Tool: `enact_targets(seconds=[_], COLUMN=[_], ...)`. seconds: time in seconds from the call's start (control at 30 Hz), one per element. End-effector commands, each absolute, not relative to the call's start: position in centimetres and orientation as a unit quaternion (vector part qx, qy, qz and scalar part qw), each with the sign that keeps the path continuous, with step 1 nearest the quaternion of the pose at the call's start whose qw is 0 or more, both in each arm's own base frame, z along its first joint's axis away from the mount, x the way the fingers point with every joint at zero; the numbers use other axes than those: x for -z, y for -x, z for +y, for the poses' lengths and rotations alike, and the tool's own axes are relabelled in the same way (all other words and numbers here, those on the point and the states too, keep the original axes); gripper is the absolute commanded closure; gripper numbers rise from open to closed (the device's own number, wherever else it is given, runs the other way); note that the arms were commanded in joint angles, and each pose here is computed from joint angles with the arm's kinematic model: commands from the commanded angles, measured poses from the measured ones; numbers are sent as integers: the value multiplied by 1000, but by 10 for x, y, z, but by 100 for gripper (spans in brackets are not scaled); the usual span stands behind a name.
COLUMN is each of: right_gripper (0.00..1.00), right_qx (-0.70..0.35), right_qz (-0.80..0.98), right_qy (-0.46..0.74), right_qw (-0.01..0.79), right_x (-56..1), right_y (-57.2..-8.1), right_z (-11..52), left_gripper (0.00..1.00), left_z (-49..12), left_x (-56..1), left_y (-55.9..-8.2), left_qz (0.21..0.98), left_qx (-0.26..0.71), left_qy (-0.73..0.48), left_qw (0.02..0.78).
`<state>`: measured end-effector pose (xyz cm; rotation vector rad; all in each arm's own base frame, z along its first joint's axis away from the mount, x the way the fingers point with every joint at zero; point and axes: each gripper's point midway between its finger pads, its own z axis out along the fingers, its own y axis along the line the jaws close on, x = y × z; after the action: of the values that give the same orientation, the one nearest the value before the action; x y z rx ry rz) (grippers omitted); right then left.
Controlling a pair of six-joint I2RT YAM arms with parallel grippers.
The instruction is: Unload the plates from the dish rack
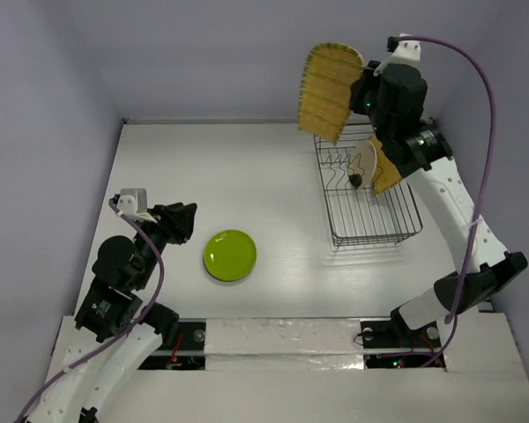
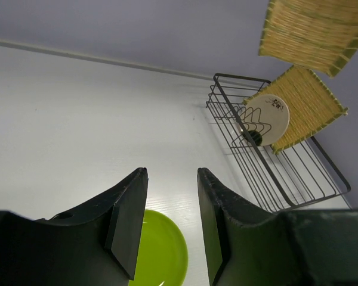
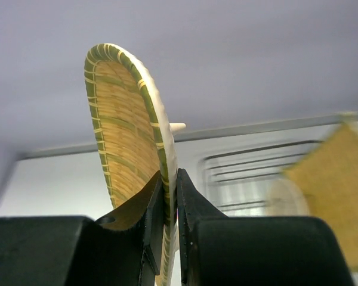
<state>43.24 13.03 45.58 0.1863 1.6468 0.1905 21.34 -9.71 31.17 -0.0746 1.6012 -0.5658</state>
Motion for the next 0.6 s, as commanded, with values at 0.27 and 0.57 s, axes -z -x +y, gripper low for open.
enact_targets(seconds=[0.27,0.57], right_gripper=[100,100], right_qx=[-409,-504], right_qz=[726,733], right_qy=[-68,-112], right_qw=[548,443], right_x=[-376,-303], right_y=[-471,-489], right_z=[366,464], left_gripper=[65,65], left_z=[-93,-89], left_x=[-313,-313], left_y=[-224,-222], left_qz=[703,701], left_qx=[234,232], left_qy=[44,52], left_qw=[670,673])
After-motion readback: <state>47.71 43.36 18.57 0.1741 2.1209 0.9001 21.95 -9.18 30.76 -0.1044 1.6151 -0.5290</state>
